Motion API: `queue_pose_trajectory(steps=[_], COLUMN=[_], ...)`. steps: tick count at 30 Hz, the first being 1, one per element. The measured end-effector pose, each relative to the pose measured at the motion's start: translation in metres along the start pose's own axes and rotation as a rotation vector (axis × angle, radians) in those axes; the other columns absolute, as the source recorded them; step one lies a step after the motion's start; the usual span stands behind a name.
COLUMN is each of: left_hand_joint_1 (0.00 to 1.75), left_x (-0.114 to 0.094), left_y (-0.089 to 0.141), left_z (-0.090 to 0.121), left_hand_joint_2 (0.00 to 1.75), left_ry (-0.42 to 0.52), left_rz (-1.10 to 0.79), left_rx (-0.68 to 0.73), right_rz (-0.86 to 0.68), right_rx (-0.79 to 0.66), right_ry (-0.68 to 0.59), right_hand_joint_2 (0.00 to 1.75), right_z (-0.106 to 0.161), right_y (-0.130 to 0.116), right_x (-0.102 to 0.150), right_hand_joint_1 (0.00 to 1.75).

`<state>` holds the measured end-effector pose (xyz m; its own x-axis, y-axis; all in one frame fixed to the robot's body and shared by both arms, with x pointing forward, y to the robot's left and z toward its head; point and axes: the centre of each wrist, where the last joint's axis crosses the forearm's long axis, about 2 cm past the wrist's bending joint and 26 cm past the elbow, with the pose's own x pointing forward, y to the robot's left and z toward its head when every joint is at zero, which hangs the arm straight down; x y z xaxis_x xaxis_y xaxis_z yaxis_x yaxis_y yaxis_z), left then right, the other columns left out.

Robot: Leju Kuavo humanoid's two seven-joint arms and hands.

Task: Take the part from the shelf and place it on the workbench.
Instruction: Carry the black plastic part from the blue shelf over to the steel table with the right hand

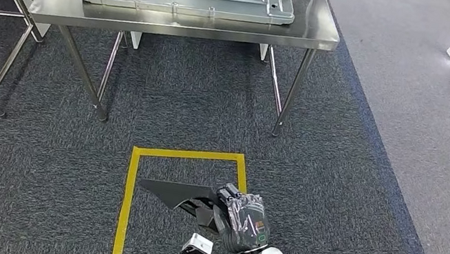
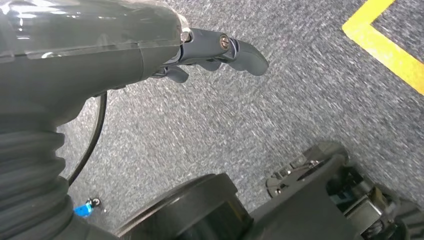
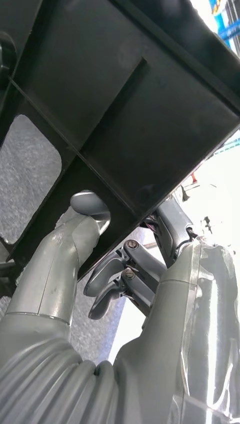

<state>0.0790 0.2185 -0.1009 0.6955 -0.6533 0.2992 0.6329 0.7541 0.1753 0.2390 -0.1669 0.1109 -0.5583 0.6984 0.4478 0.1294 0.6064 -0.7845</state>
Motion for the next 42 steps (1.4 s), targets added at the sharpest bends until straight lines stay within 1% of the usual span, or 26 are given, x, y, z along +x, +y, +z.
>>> queue_pose_trajectory(steps=[4,10,14,17,24,26,28,31,34,36,39,42], left_hand_joint_1=[0.00,0.00,0.00,0.00,0.00,0.00,0.00,0.00,0.00,0.00,0.00,0.00], left_x=[-0.001,-0.001,-0.004,-0.005,0.001,0.002,0.003,0.001,0.003,0.006,0.006,0.004], left_y=[0.002,0.001,-0.002,0.002,0.003,0.003,0.004,0.006,0.009,0.011,0.011,0.009], left_z=[0.000,0.000,0.001,0.000,-0.001,-0.001,-0.001,-0.001,-0.002,-0.002,-0.002,-0.002], left_hand_joint_2=[1.75,1.75,1.75,1.75,1.75,1.75,1.75,1.75,1.75,1.75,1.75,1.75], left_ry=[-0.001,-0.008,-0.001,0.002,-0.015,-0.020,-0.021,-0.015,-0.019,-0.024,-0.026,-0.026], left_rz=[0.006,-0.001,-0.001,0.002,0.012,0.018,0.023,0.024,0.019,0.017,0.017,0.017], left_rx=[-0.014,-0.033,-0.045,-0.035,-0.023,-0.015,-0.010,-0.010,-0.011,-0.008,-0.006,-0.009], right_rz=[0.008,0.027,0.035,0.042,0.051,0.076,0.145,0.304,0.420,0.484,0.574,0.659], right_rx=[-0.009,-0.028,-0.022,-0.015,-0.008,0.005,0.027,0.075,0.108,0.109,0.103,0.146], right_ry=[-0.004,-0.005,-0.003,0.000,0.007,0.007,0.002,-0.019,-0.046,-0.077,-0.124,-0.130], right_hand_joint_2=[1.75,1.75,1.75,1.75,1.75,1.75,1.75,1.75,1.75,1.75,1.75,1.75], right_z=[-0.002,-0.003,-0.001,0.000,0.002,0.001,-0.004,-0.020,-0.049,-0.073,-0.119,-0.159], right_y=[-0.002,-0.005,-0.005,-0.004,-0.004,-0.004,-0.007,-0.016,-0.036,-0.055,-0.091,-0.124], right_x=[-0.001,-0.003,-0.004,-0.006,-0.006,-0.006,-0.007,-0.016,-0.036,-0.054,-0.082,-0.102], right_hand_joint_1=[1.75,1.75,1.75,1.75,1.75,1.75,1.75,1.75,1.75,1.75,1.75,1.75])
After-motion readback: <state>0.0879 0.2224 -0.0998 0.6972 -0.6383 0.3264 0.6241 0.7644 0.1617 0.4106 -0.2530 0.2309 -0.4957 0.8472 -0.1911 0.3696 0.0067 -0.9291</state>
